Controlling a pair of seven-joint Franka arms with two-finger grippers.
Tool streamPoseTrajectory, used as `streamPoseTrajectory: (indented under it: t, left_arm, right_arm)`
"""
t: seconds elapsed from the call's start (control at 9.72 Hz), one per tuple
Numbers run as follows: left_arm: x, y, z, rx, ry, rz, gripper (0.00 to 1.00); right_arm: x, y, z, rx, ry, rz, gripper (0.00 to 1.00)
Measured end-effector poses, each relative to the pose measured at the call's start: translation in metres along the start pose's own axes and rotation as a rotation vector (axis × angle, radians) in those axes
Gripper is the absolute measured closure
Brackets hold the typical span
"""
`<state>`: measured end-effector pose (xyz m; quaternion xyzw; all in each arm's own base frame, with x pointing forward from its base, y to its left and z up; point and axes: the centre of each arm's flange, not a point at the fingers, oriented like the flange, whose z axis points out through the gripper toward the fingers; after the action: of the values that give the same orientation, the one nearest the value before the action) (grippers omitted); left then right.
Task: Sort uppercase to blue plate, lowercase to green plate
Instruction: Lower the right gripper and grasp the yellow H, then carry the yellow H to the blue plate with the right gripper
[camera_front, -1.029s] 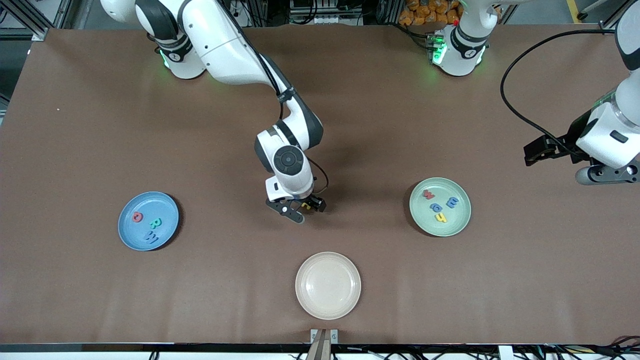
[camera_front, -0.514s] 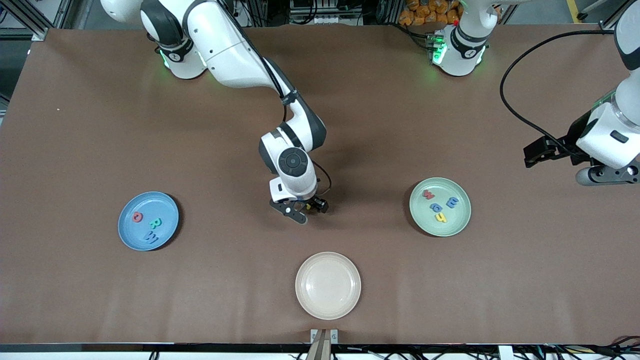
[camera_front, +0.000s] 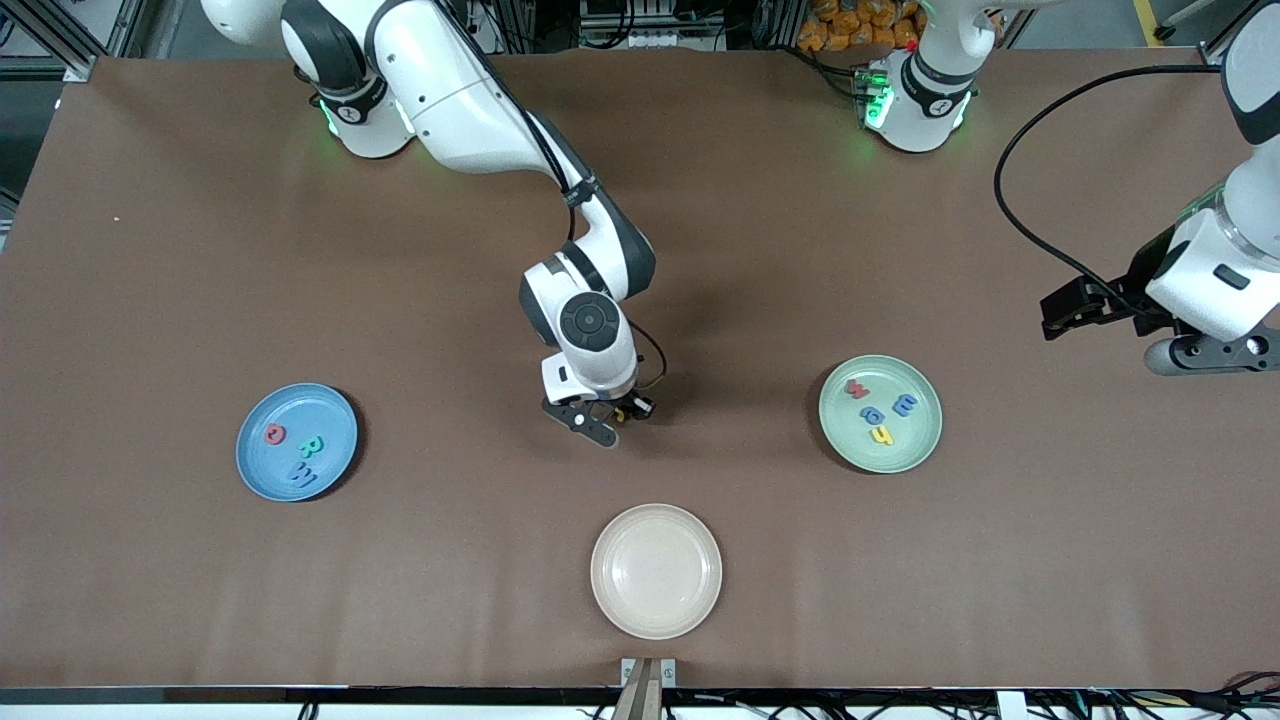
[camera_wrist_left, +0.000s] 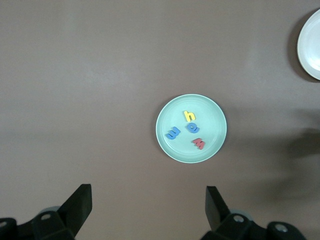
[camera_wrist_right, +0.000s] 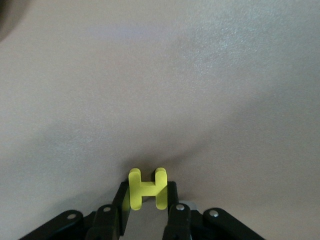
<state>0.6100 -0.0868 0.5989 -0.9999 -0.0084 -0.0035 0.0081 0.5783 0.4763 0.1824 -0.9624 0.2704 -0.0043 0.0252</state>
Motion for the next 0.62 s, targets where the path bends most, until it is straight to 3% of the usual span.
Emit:
streamPoseTrajectory:
  t: [0.21,0.41,0.62]
  left_arm:
    - [0.000,-0.001,0.000,-0.003,-0.001,-0.002,0.00]
    - [0.003,-0.019,0.001,-0.001,-0.002,-0.008,0.00]
    - [0.006,-0.042,0.002,0.000,-0.004,0.015,0.00]
  right_arm:
    - [0.006,-0.002,-0.008,0.008,0.023,-0.005,0.67]
    - [0.038,0.009,-0.029,-0.055,0.089,-0.036,0.67]
    - [0.087,0.033,-0.053,-0.110,0.123,-0.093,0.67]
